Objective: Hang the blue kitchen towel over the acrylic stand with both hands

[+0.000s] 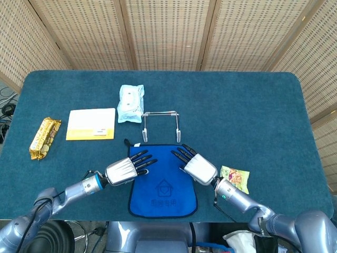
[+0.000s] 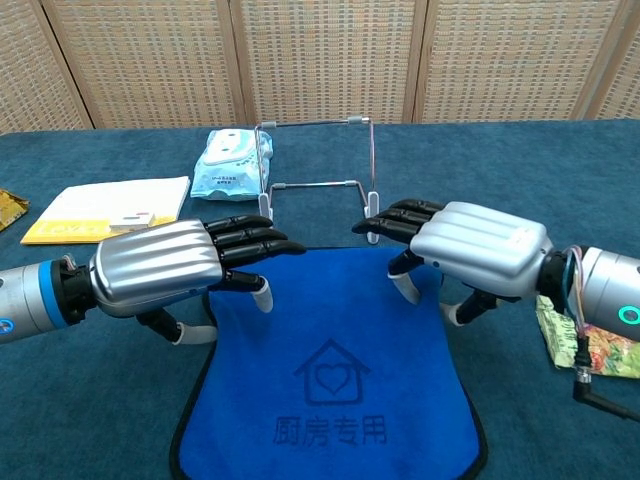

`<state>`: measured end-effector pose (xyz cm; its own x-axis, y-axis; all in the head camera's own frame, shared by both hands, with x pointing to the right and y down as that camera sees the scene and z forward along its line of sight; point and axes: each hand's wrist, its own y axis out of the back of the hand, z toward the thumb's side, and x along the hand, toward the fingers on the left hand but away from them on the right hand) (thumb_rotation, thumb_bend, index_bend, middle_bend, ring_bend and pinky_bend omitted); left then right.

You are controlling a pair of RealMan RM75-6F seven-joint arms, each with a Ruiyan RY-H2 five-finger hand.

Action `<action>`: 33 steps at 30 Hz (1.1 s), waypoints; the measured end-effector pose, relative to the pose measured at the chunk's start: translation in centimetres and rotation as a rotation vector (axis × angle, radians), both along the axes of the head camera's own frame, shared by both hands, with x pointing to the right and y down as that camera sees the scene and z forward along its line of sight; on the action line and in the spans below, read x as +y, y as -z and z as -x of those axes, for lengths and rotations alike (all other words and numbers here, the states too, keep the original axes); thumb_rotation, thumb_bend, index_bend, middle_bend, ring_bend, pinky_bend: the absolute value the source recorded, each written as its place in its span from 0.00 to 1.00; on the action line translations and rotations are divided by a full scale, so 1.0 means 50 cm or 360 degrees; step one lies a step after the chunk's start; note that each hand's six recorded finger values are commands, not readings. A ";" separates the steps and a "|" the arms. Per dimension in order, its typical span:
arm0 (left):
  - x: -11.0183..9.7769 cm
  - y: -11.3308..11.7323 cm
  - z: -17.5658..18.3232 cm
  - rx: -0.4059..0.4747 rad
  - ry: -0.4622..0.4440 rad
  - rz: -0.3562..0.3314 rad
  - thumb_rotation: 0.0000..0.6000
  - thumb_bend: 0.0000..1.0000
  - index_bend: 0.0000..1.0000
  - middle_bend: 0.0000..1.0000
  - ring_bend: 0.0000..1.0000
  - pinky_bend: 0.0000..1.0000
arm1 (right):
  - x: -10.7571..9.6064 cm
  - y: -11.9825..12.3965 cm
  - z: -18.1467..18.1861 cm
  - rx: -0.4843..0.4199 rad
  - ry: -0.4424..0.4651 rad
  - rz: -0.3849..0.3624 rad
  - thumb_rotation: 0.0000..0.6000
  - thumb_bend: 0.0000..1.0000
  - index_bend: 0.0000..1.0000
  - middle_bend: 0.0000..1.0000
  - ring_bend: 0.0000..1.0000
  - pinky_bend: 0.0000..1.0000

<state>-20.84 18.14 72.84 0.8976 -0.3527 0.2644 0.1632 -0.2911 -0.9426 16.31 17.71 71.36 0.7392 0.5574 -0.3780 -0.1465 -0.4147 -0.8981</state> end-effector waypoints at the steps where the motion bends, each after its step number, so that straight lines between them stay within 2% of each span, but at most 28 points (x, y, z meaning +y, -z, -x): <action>1: 0.001 0.000 -0.002 0.0001 -0.0002 0.0001 1.00 0.33 0.37 0.00 0.00 0.00 | 0.000 0.000 0.000 0.0000 0.0000 0.0000 1.00 0.45 0.66 0.05 0.00 0.00; 7: 0.003 0.000 -0.009 0.0008 -0.0009 0.0008 1.00 0.43 0.41 0.00 0.00 0.00 | 0.000 0.001 -0.003 0.0003 0.0002 -0.0003 1.00 0.45 0.66 0.05 0.00 0.00; 12: 0.004 0.004 -0.009 0.0026 -0.0010 0.0001 1.00 0.49 0.55 0.00 0.00 0.00 | 0.001 0.001 -0.006 0.0015 0.0010 -0.0008 1.00 0.45 0.66 0.05 0.00 0.00; 18: 0.007 0.007 -0.006 0.0035 -0.0003 -0.0011 1.00 0.51 0.72 0.00 0.00 0.00 | 0.000 0.001 -0.008 0.0013 -0.0002 0.0001 1.00 0.45 0.66 0.05 0.00 0.00; 25: 0.004 0.009 -0.003 0.0049 0.0034 -0.0011 1.00 0.51 0.74 0.00 0.00 0.00 | -0.005 0.008 -0.009 0.0007 -0.0010 -0.0011 1.00 0.45 0.66 0.05 0.00 0.00; 33: -0.023 0.039 0.009 0.0140 0.0127 -0.0059 1.00 0.52 0.75 0.00 0.00 0.00 | -0.023 0.041 -0.010 -0.0039 -0.0038 -0.0058 1.00 0.45 0.66 0.05 0.00 0.00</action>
